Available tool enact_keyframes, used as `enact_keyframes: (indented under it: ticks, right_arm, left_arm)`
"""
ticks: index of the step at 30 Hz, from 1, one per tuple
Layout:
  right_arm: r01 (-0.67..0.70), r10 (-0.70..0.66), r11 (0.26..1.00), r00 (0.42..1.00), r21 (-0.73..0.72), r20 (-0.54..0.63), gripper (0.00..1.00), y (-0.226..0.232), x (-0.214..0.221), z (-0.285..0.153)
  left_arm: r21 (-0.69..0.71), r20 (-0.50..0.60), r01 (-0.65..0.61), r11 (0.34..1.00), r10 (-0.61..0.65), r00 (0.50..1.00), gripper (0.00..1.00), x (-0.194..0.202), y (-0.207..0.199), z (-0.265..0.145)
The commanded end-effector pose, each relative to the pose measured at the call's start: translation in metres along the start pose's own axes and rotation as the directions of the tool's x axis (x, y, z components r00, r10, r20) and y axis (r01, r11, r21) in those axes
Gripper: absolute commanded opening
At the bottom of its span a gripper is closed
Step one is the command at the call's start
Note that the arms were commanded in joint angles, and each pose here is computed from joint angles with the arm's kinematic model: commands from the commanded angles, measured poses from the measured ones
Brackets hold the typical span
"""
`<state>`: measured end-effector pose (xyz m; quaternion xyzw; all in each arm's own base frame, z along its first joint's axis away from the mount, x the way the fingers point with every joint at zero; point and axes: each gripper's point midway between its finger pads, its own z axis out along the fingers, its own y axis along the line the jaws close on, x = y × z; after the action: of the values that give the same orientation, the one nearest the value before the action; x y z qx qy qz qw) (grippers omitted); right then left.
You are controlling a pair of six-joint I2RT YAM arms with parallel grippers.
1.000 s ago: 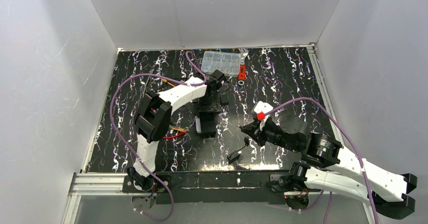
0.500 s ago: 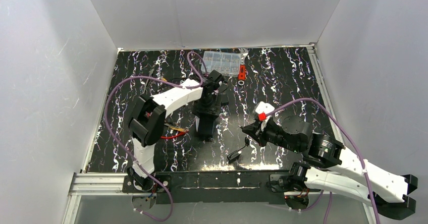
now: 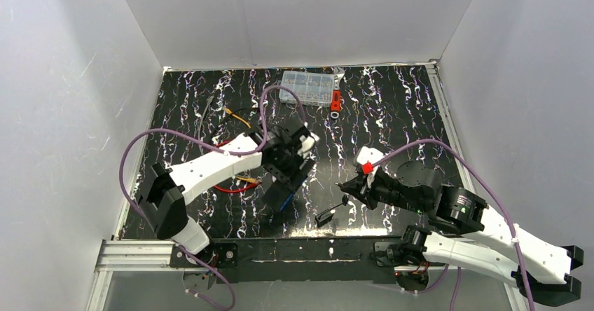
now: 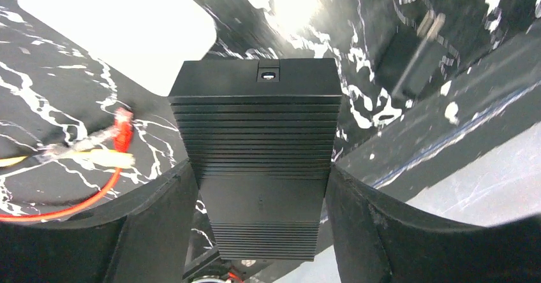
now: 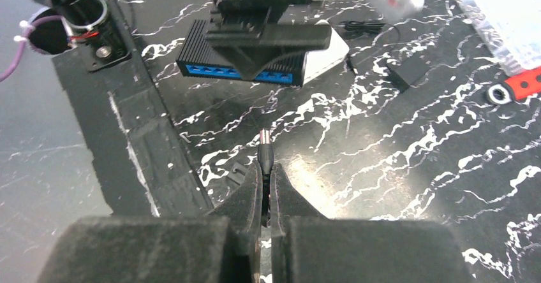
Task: Insert the plug into the switch port
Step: Insert the connector into the switch port.
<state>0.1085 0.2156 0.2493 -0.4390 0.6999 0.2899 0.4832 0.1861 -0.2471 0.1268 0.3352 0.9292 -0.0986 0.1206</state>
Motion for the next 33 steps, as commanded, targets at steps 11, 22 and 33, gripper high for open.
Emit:
enact_keyframes:
  ticks: [11, 22, 33]
  right_arm:
    - [0.018, -0.017, 0.987, 1.0, -0.16, 0.009, 0.01, 0.027, -0.004, -0.026]
    - [0.006, -0.01, 0.988, 1.0, -0.155, -0.023, 0.01, 0.026, 0.002, -0.023]
    - [-0.004, -0.001, 0.991, 0.999, -0.132, -0.039, 0.01, 0.023, 0.006, -0.025]
  left_arm:
    - [-0.141, -0.173, -0.185, 0.973, 0.16, 0.972, 0.09, 0.059, -0.007, 0.031]
    - [-0.147, -0.17, -0.191, 0.971, 0.166, 0.971, 0.16, 0.057, -0.012, 0.06]
    - [-0.126, -0.141, -0.229, 0.965, 0.211, 0.967, 0.37, 0.039, -0.02, 0.085]
